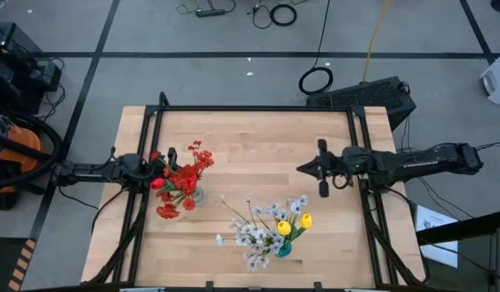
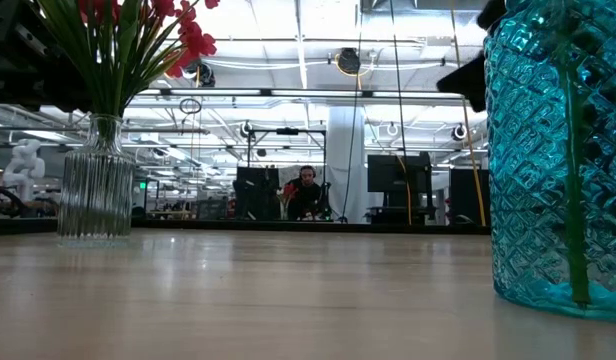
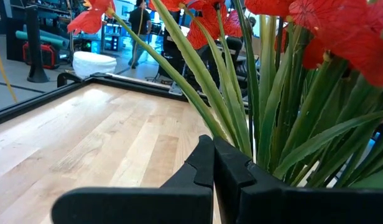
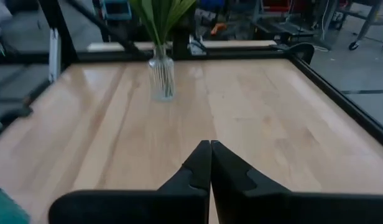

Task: Sort flowers into vase by color
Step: Return to Home Position

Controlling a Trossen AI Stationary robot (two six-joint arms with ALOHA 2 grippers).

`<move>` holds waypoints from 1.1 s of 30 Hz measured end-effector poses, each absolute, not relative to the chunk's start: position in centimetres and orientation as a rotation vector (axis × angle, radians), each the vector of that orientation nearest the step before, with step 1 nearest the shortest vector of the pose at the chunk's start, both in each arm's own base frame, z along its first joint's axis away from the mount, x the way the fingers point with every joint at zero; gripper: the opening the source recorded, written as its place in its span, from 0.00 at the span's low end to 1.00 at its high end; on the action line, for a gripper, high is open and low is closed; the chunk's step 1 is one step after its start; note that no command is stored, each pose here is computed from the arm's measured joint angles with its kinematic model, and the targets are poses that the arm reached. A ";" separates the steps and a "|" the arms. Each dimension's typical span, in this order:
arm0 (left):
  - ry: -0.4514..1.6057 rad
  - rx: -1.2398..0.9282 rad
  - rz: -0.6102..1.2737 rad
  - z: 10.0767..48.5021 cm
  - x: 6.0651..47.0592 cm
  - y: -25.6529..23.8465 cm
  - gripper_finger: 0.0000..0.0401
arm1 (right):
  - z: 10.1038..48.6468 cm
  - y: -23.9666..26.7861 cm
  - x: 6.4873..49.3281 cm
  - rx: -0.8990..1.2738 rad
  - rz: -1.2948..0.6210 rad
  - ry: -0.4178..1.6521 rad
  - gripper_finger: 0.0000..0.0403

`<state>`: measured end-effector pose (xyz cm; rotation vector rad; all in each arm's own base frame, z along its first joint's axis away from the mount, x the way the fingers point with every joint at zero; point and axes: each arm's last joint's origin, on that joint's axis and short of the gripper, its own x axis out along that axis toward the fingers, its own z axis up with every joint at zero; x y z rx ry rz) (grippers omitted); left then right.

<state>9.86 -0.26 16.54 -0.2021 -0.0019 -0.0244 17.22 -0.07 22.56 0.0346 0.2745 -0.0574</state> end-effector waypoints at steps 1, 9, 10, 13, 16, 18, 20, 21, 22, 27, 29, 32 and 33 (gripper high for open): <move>-0.002 -0.202 -0.025 16.5 9.9 -0.3 0.00 | 22.4 -0.1 16.7 0.057 -0.060 0.258 0.00; -0.002 -0.202 -0.025 16.5 9.9 -0.3 0.00 | 19.8 -0.2 13.7 0.188 -0.122 0.183 0.00; -0.002 -0.202 -0.025 16.5 9.9 -0.3 0.00 | 19.5 -0.2 13.5 0.191 -0.120 0.168 0.00; -0.002 -0.202 -0.024 16.5 9.9 -0.3 0.00 | 19.4 -0.2 12.8 0.211 -0.112 0.103 0.00; -0.002 -0.202 -0.025 16.5 9.9 -0.3 0.00 | 19.4 -0.2 12.2 0.219 -0.107 0.062 0.00; -0.002 -0.202 -0.024 16.5 9.9 -0.3 0.00 | 19.5 -0.2 11.8 0.220 -0.105 0.043 0.00; -0.002 -0.202 -0.024 16.5 9.9 -0.3 0.00 | 19.5 -0.2 11.3 0.221 -0.104 0.037 0.00; -0.002 -0.202 -0.024 16.5 9.9 -0.3 0.00 | 19.5 -0.2 11.2 0.223 -0.104 0.038 0.00; -0.002 -0.202 -0.025 16.5 9.9 -0.3 0.00 | 19.5 -0.2 11.0 0.227 -0.104 0.041 0.00; -0.002 -0.202 -0.024 16.5 9.9 -0.3 0.00 | 19.5 -0.2 10.3 0.224 -0.077 0.036 0.00; -0.002 -0.202 -0.024 16.5 9.9 -0.3 0.00 | 19.3 -0.1 10.1 0.206 -0.058 0.046 0.00; -0.002 -0.202 -0.024 16.5 9.9 -0.3 0.00 | 18.6 -0.1 10.0 0.199 -0.044 0.037 0.00; -0.002 -0.202 -0.025 16.5 9.9 -0.3 0.00 | 18.2 -0.1 10.0 0.200 -0.041 0.030 0.00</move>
